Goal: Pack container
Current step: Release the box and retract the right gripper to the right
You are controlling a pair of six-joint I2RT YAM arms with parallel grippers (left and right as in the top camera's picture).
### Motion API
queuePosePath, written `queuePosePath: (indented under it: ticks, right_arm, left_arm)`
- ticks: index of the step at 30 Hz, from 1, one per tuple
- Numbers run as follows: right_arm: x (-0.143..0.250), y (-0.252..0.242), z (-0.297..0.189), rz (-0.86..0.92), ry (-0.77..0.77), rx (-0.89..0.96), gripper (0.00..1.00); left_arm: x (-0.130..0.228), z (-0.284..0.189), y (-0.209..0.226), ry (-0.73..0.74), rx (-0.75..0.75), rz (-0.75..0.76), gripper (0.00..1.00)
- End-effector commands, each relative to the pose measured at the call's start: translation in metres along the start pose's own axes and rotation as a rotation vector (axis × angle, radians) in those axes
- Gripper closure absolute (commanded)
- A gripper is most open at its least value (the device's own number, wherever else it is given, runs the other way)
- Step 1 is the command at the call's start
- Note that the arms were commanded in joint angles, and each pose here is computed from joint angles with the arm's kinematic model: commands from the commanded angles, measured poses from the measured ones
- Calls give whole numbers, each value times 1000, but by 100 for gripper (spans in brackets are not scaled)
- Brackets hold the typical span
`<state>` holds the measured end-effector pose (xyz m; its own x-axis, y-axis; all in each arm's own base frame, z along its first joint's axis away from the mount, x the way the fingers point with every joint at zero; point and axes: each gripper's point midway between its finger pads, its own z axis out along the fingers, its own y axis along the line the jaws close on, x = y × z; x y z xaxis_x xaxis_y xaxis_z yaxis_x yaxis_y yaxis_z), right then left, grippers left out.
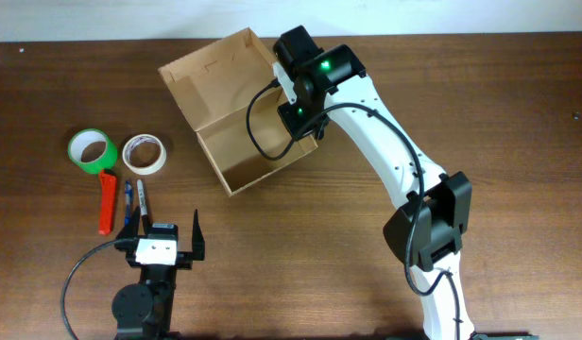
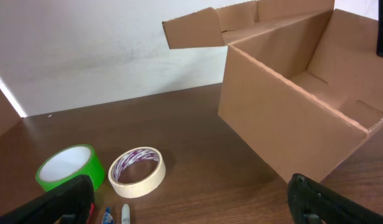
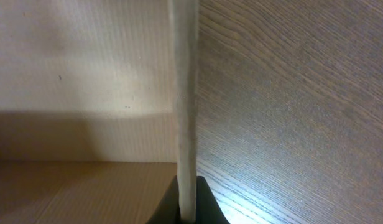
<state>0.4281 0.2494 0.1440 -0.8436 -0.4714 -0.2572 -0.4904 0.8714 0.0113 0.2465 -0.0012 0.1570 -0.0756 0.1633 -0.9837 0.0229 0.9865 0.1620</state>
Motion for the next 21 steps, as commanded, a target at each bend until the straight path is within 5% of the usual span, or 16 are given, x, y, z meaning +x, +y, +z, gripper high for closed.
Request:
queuePosePath:
  ticks: [1, 21]
  right_arm:
    - [-5, -1, 11, 20, 1, 19, 97]
    - [-8, -2, 50, 42, 31, 20, 96]
  left_arm:
    - [2, 0, 0, 4, 0, 9, 0]
    - [2, 0, 0, 4, 0, 9, 0]
